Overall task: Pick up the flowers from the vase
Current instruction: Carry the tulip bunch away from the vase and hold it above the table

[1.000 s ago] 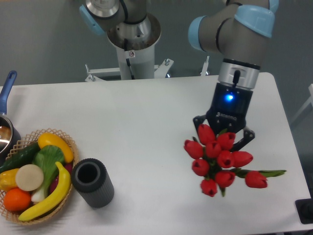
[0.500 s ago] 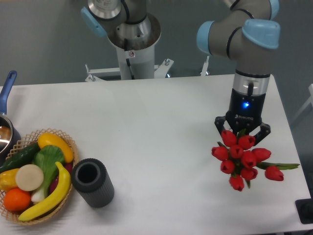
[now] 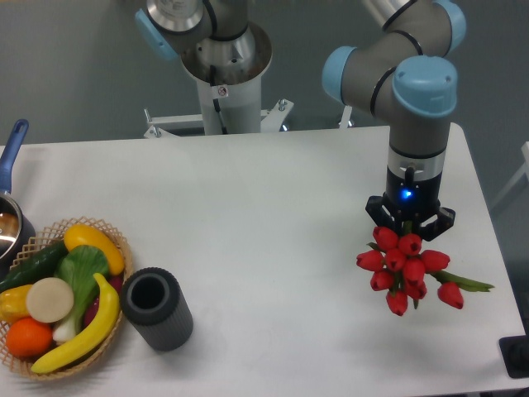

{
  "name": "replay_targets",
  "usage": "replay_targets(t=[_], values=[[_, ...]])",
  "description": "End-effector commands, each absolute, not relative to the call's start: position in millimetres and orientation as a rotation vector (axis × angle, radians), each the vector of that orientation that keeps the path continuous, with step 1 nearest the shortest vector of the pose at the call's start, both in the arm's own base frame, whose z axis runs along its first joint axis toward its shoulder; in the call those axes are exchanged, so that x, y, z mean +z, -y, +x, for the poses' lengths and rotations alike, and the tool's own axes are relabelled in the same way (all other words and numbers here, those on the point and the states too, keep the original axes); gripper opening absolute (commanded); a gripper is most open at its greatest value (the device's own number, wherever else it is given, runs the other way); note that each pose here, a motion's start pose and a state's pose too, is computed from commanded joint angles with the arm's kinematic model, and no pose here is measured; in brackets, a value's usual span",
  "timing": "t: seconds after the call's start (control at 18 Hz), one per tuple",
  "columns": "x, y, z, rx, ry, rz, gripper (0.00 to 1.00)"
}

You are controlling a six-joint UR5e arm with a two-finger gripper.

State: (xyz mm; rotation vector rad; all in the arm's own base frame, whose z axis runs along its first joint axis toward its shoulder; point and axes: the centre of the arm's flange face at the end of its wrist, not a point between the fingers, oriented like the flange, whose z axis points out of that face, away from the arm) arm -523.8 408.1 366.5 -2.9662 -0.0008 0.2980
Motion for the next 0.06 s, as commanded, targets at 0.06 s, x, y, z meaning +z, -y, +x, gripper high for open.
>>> replay_targets(t=[0.06], values=[[366.0, -407.5, -523.1, 0.298, -0.002, -2.991, 0.04]])
